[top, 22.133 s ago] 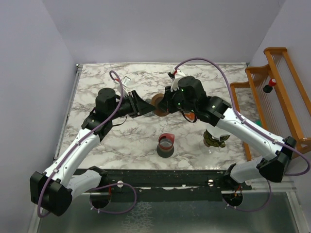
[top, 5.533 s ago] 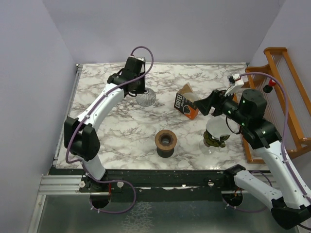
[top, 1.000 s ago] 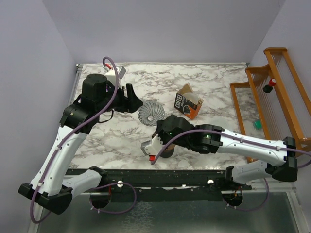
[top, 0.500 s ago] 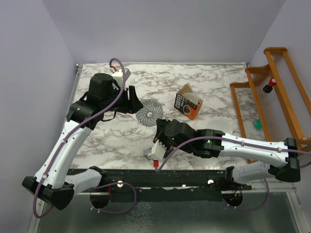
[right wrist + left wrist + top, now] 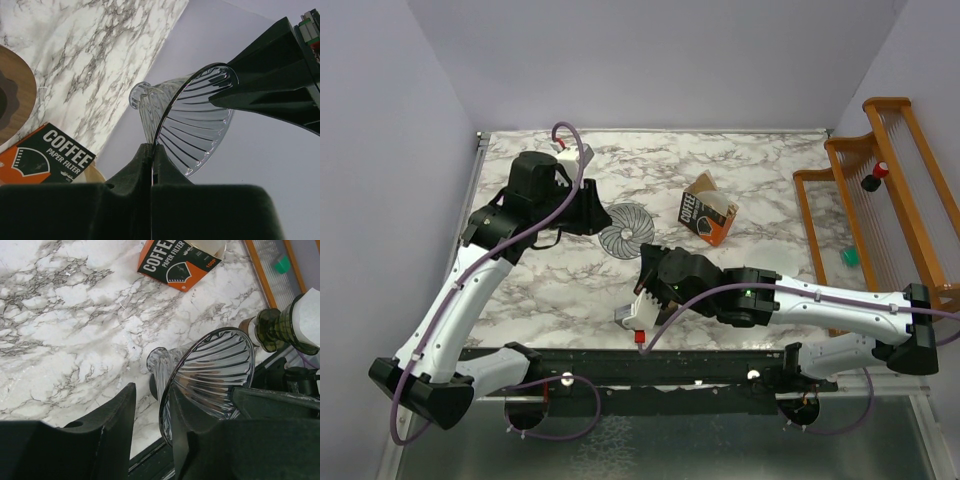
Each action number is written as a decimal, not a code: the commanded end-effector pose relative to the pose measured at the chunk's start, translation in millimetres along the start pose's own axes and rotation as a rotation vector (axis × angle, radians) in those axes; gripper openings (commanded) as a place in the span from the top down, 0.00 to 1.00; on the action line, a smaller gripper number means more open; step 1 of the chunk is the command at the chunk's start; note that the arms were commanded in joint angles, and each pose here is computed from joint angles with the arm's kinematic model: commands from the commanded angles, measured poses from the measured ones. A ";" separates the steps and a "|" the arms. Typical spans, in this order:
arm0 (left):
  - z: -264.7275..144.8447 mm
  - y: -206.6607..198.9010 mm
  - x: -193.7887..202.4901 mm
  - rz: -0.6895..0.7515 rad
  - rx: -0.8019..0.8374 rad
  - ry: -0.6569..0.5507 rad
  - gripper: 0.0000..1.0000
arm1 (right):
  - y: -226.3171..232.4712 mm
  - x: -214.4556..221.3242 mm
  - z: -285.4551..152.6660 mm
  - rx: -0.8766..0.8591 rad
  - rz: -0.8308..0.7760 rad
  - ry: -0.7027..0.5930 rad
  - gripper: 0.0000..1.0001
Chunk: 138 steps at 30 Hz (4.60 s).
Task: Place the coffee filter in the dripper
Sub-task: Pick up the coffee dripper from the center of the board, then place the coffee dripper in the dripper holder.
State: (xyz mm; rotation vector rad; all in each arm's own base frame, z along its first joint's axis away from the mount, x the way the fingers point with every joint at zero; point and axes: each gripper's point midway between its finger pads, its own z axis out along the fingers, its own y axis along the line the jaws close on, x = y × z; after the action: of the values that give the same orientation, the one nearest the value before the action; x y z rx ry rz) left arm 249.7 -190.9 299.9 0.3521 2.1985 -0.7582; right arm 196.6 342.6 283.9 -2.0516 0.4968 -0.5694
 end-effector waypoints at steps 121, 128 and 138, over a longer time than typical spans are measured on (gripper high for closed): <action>21.0 -55.4 34.2 -0.065 0.207 0.108 1.00 | 27.1 43.3 -30.8 -0.226 2.173 -0.010 0.73; 25.3 -53.0 34.7 -0.064 0.185 0.110 1.00 | 31.1 45.3 -31.3 -0.222 2.174 0.017 0.71; 27.2 -52.5 35.2 -0.068 0.177 0.113 1.00 | 36.8 42.5 -29.6 -0.252 2.172 0.033 0.98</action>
State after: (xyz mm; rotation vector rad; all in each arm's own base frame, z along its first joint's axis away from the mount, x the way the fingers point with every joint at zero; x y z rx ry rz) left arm 213.4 -245.4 277.1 0.4317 2.2847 -0.9943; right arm 213.0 288.7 281.6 -0.6384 2.2211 0.8387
